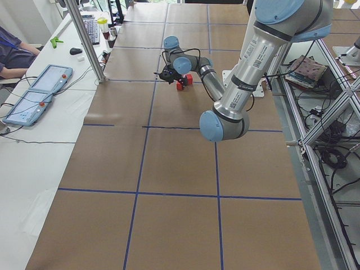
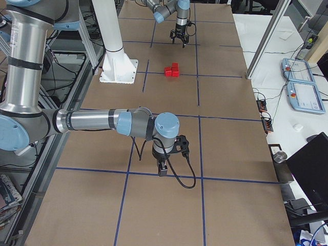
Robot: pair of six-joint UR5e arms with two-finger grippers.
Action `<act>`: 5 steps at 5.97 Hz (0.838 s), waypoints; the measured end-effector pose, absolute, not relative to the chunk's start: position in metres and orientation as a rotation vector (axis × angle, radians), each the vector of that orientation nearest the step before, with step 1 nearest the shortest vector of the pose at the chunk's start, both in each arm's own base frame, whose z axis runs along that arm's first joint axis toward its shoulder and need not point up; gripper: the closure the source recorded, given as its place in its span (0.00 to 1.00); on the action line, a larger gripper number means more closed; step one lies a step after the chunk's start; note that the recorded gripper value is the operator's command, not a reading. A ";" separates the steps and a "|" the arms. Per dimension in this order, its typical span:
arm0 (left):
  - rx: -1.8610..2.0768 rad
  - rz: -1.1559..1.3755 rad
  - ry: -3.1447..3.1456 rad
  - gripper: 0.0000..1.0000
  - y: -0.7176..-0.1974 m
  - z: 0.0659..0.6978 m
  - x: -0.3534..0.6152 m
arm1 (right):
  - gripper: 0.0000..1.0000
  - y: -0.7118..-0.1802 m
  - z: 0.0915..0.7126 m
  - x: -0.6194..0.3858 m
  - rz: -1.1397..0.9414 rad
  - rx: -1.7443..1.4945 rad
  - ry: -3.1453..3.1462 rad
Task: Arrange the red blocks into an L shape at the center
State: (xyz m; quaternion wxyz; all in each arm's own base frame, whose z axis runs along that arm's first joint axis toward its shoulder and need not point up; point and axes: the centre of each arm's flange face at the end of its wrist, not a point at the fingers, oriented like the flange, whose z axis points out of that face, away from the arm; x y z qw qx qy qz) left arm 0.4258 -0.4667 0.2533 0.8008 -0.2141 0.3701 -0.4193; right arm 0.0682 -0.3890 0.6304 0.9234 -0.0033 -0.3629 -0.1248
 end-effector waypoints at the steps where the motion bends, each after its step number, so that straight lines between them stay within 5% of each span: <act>1: -0.351 -0.733 0.803 0.00 -0.473 0.278 0.394 | 0.01 -0.389 0.630 0.068 -0.256 -0.006 -0.745; 5: 0.030 -0.017 0.680 0.00 -0.513 0.446 0.195 | 0.01 -0.389 0.630 0.068 -0.256 -0.006 -0.745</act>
